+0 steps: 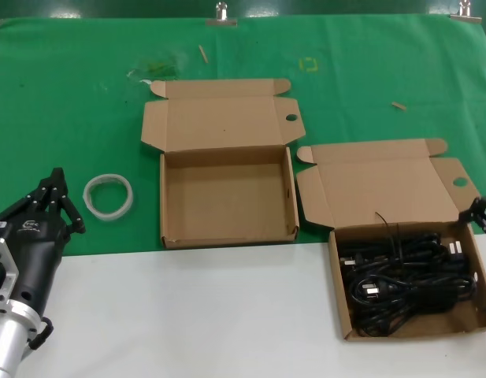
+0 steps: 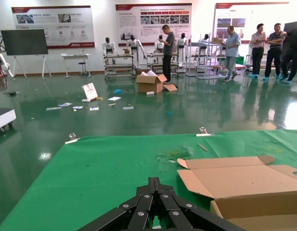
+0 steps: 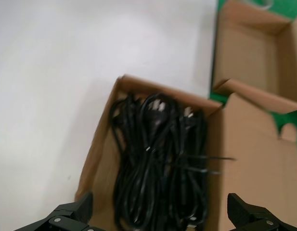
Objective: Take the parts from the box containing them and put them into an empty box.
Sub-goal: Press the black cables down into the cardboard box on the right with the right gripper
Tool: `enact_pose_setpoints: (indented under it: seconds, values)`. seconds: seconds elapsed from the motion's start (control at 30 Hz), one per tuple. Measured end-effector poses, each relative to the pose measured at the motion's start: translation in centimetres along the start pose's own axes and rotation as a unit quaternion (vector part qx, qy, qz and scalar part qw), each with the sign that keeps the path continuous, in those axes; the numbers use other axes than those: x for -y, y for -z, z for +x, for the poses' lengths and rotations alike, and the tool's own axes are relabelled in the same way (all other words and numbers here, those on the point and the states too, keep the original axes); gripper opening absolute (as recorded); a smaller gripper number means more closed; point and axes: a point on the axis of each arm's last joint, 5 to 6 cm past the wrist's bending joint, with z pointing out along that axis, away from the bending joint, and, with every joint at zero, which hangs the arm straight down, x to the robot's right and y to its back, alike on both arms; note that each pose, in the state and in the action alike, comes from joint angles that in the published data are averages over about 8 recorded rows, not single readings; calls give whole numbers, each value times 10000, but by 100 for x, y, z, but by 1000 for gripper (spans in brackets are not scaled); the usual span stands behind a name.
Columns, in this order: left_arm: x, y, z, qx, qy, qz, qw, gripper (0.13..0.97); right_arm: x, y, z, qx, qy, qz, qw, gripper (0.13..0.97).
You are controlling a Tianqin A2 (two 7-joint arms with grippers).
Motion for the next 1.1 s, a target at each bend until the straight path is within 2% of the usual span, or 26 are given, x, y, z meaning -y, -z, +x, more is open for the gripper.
enact_pose_setpoints:
  seconds: [0.33, 0.73, 1.1]
  values:
    - [0, 0, 0, 0, 0, 0, 10000, 140, -81, -290, 49, 455, 281, -254, 9982, 966]
    - [0, 0, 0, 0, 2, 0, 10000, 140, -128, -466, 182, 441, 329, -345, 9979, 936]
    - [0, 0, 0, 0, 1, 0, 10000, 140, -116, -470, 241, 360, 316, -352, 9982, 800]
